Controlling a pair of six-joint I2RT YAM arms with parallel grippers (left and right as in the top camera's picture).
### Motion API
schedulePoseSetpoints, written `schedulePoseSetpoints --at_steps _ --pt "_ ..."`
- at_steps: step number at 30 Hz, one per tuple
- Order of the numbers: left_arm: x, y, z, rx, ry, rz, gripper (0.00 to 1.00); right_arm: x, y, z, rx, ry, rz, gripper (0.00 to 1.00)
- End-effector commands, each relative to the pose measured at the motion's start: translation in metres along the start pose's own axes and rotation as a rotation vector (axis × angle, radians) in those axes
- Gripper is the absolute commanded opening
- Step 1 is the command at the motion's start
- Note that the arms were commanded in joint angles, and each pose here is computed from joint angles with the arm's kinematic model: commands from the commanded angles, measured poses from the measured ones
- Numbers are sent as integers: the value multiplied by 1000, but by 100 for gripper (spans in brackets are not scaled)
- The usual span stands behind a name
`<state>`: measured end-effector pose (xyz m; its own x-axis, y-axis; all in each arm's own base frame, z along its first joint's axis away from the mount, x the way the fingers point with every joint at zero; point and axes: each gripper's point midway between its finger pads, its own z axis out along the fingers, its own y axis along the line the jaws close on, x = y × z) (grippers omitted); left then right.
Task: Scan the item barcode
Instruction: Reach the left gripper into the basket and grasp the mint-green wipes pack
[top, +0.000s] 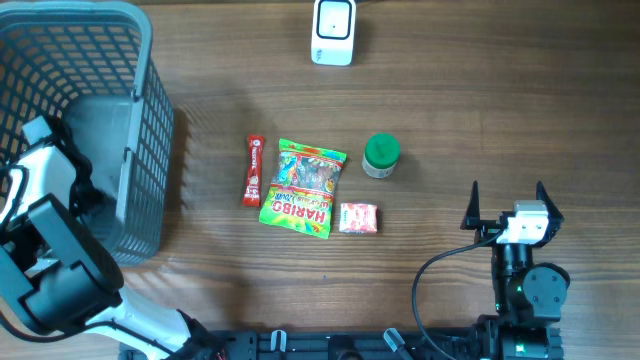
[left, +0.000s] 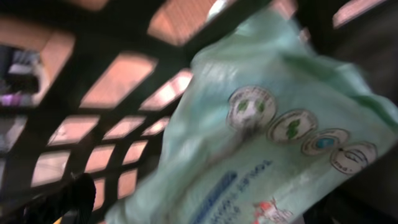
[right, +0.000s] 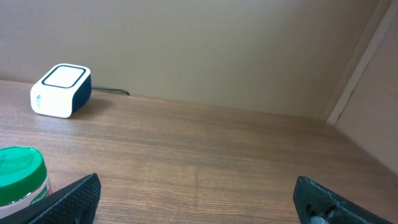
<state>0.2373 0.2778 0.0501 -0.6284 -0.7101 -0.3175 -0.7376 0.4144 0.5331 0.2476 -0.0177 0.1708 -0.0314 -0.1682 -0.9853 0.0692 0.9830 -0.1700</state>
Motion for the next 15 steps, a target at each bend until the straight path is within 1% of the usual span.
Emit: schedulePoseSetpoints --at_steps 1,3,4,7,10,12,15 --pt "31 -50 24 238 121 104 100 -1 2 0 -9 -8 -11 100" --pt "28 -54 24 265 115 90 98 -1 2 0 -9 -8 -11 100" --pt "27 -58 23 290 115 83 96 -1 2 0 -9 -8 -11 100" --pt "31 -76 16 407 143 76 77 -1 2 0 -9 -8 -11 100" --pt "38 -98 4 550 184 74 47 -1 2 0 -9 -8 -11 100" --pt "41 -106 -1 604 197 72 43 -1 2 0 -9 -8 -11 100" --pt "48 -109 2 616 201 72 32 -1 2 0 -9 -8 -11 100"
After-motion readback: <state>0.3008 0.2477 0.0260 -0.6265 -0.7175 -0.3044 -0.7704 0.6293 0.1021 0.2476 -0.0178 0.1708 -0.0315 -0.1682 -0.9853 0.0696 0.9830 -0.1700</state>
